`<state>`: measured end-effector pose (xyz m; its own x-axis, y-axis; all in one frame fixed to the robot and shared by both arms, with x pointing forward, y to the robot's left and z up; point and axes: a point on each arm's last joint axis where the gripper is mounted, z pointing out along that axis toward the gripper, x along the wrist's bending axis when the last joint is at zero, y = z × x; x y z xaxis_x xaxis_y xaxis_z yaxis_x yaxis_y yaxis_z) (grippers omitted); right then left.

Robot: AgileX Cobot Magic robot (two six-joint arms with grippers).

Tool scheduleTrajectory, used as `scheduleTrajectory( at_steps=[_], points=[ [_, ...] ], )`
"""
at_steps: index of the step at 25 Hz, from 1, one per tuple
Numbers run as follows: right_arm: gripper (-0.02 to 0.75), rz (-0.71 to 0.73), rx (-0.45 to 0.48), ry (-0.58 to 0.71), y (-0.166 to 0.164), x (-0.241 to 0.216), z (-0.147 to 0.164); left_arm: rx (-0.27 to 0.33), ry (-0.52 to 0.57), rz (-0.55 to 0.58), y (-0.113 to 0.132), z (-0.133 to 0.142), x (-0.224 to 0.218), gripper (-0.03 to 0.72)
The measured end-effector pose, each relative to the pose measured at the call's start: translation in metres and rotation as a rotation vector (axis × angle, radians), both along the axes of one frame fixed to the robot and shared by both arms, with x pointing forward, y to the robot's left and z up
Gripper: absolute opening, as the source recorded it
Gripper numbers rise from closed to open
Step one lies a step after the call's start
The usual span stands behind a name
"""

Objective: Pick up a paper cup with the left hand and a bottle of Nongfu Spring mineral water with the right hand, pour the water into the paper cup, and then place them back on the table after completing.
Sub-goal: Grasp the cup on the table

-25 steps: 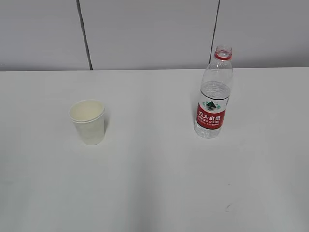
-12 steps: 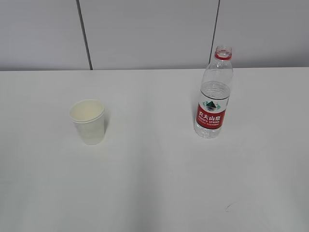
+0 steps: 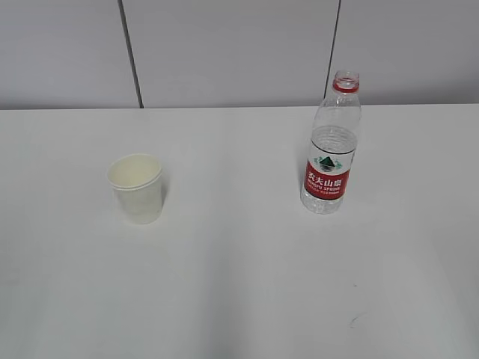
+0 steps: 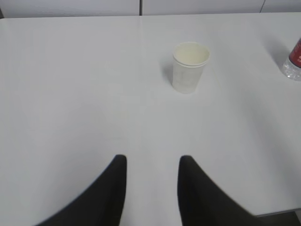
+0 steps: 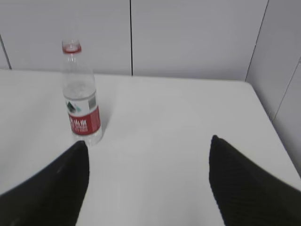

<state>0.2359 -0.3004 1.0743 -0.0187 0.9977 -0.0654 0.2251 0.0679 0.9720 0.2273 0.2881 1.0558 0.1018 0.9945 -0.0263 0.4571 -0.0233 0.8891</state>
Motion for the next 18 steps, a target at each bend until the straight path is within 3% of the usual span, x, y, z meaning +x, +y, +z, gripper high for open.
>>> scheduleTrajectory(
  at_steps=[2, 8, 11, 18],
  points=[
    [0.587, 0.0, -0.001, -0.058, 0.0, 0.001, 0.005, -0.012, -0.026, -0.005, -0.001, 0.003, 0.0, 0.239],
    [0.587, 0.0, -0.005, -0.128, 0.0, 0.004, 0.009, -0.088, -0.275, -0.003, -0.003, 0.03, 0.009, 0.239],
    [0.587, 0.001, -0.006, -0.126, 0.0, 0.015, 0.004, -0.105, -0.303, 0.009, -0.002, 0.039, 0.024, 0.239],
    [0.587, 0.004, -0.008, -0.069, 0.001, 0.037, -0.016, -0.067, -0.274, -0.043, -0.002, 0.045, 0.056, 0.239]
  ],
)
